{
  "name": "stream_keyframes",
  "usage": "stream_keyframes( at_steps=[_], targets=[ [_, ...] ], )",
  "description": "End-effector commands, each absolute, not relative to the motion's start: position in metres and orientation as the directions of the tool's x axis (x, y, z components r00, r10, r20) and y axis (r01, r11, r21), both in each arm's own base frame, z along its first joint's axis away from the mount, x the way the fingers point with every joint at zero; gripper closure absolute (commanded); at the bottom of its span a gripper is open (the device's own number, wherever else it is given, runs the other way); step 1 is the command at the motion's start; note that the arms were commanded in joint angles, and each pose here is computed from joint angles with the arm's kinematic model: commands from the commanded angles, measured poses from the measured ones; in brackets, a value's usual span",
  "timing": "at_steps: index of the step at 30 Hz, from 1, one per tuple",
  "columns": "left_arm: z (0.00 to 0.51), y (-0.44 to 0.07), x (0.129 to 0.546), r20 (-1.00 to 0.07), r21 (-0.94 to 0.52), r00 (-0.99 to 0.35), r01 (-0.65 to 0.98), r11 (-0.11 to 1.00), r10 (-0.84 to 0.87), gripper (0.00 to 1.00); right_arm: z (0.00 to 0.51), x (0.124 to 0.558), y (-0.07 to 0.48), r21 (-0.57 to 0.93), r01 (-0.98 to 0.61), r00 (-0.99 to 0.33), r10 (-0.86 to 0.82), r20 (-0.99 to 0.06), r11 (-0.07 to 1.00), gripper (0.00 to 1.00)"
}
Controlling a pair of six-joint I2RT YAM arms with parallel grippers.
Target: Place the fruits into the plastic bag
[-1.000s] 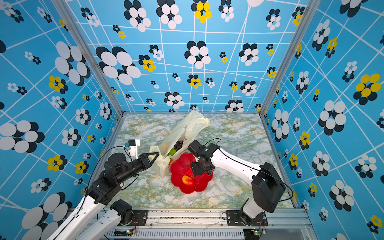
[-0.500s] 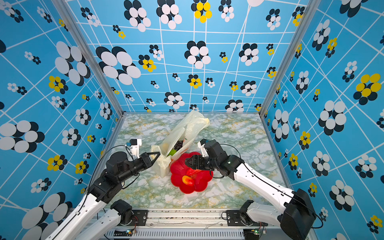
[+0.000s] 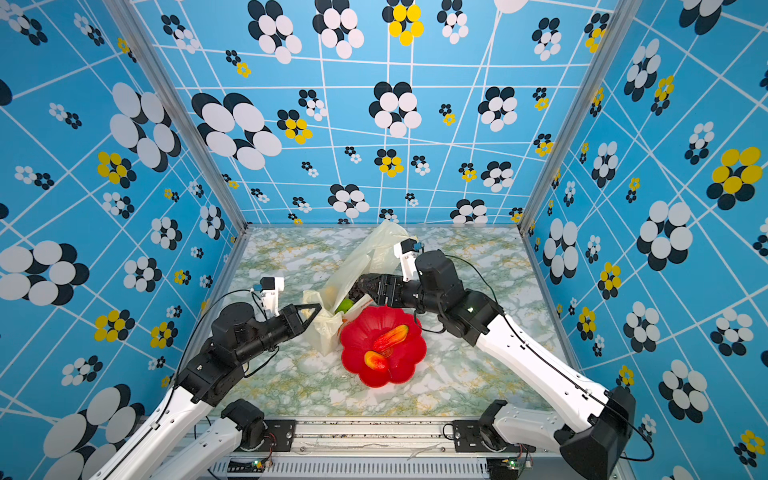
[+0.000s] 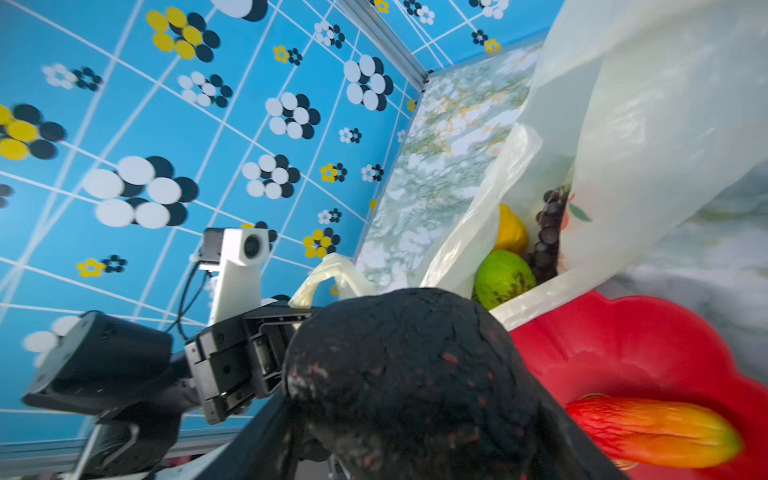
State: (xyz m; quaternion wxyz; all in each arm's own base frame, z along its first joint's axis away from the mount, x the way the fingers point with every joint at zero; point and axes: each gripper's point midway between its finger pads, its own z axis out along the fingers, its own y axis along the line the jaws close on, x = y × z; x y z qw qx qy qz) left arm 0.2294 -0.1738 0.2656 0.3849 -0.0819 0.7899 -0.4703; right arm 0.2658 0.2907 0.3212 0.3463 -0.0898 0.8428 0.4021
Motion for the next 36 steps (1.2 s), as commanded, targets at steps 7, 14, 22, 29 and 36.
stream_keyframes(
  at_steps=[7, 14, 22, 29, 36],
  targets=[
    [0.286, -0.173, 0.227, -0.552, -0.805, -0.668, 0.272, 0.527, -0.499, 1.0, 0.277, 0.3, 0.269, 0.174, -0.48, -0.719, -0.272, -0.639, 0.86, 0.37],
    [0.285, -0.172, 0.229, -0.551, -0.805, -0.667, 0.268, 0.528, -0.502, 1.0, 0.257, 0.314, 0.292, 0.109, -0.533, -0.722, -0.384, -0.575, 0.839, 0.37],
    [0.282, -0.177, 0.232, -0.54, -0.812, -0.679, 0.264, 0.52, -0.498, 1.0, 0.231, 0.302, 0.35, 0.097, -0.644, -0.68, -0.509, -0.529, 0.759, 0.34],
    [0.284, -0.175, 0.231, -0.549, -0.806, -0.672, 0.27, 0.526, -0.497, 1.0, 0.227, 0.297, 0.378, 0.166, -0.661, -0.693, -0.51, -0.509, 0.732, 0.18],
    [0.282, -0.175, 0.231, -0.545, -0.808, -0.673, 0.264, 0.526, -0.5, 1.0, 0.24, 0.293, 0.382, 0.217, -0.655, -0.696, -0.464, -0.548, 0.724, 0.12]
  ],
)
